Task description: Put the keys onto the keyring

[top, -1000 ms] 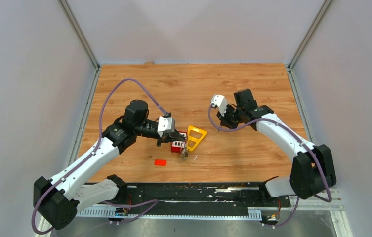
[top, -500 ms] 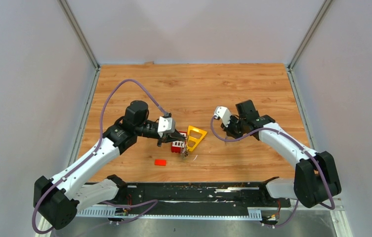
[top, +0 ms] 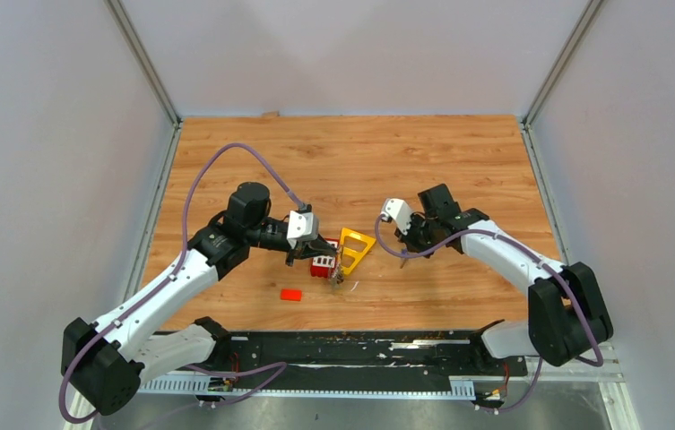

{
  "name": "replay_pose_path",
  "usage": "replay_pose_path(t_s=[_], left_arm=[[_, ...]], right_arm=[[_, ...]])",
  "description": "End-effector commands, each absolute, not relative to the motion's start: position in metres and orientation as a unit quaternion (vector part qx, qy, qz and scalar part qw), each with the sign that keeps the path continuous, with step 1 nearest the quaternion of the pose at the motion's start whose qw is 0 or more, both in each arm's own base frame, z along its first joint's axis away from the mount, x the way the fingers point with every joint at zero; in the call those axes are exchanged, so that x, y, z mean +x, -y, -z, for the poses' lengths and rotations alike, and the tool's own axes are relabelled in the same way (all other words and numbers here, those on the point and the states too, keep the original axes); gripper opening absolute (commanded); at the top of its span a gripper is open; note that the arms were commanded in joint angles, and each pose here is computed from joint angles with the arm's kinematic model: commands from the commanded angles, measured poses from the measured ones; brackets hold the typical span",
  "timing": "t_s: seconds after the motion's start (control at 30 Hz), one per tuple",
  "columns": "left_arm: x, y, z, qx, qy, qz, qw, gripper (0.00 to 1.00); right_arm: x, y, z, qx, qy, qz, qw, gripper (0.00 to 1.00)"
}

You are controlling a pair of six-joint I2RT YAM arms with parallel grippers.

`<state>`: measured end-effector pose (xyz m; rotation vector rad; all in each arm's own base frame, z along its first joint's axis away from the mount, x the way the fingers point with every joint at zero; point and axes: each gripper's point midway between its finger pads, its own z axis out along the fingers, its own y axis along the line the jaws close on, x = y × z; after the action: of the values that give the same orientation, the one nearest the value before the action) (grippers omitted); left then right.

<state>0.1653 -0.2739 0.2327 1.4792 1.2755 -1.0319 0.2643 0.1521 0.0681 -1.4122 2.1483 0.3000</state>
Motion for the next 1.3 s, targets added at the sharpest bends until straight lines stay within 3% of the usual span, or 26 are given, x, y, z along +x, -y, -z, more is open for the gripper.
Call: replay_pose_path(t_s=[0.0, 0.6, 0.8, 1.27], left_arm=[[0.166, 0.277, -0.244, 0.599, -0.495, 0.423, 0.465, 0.0], [0.161, 0.277, -0.245, 0.602, -0.489, 0.43, 0.462, 0.0], [0.158, 0.276, -0.245, 0.61, -0.479, 0.432, 0.46, 0.0], [0.157, 0.276, -0.242, 0.617, -0.474, 0.433, 0.456, 0.0]], right_arm=[[0.276, -0.159, -0.074, -0.524, -0.796, -0.105, 0.283, 0.01], [0.28, -0.148, -0.066, -0.527, -0.806, -0.092, 0.253, 0.3], [0.268, -0.142, -0.061, -0.607, -0.755, -0.11, 0.225, 0.44], [0.288, -0.141, -0.043, -0.718, -0.663, -0.09, 0.192, 0.48]])
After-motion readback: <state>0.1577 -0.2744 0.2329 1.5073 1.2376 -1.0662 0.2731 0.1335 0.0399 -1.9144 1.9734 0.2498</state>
